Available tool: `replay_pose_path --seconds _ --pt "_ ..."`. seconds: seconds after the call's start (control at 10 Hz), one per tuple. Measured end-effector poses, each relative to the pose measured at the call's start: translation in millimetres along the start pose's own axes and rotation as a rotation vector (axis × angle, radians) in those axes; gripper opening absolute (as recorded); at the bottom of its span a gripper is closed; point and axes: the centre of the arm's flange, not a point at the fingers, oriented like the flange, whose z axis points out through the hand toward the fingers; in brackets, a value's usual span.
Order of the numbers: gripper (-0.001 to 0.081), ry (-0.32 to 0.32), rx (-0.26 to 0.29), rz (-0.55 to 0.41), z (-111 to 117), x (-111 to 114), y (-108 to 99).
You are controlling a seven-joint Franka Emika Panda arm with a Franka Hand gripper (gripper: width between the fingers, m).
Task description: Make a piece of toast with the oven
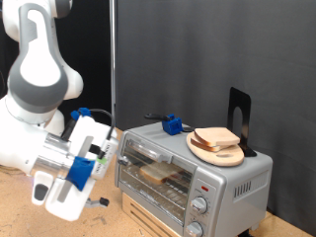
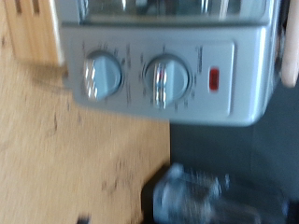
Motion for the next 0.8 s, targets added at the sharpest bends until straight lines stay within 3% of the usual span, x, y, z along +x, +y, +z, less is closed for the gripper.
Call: replay_pose_path --seconds 0.2,0.5,0.8 --pt "0.0808 -0.016 -0.023 0.067 13.1 19.5 -12.4" --pt "0.0808 -0.067 -0.017 0.059 12.9 15.4 -14.8" --pt "0.0808 -0.056 -0.009 0.056 20.5 36.7 -38.0"
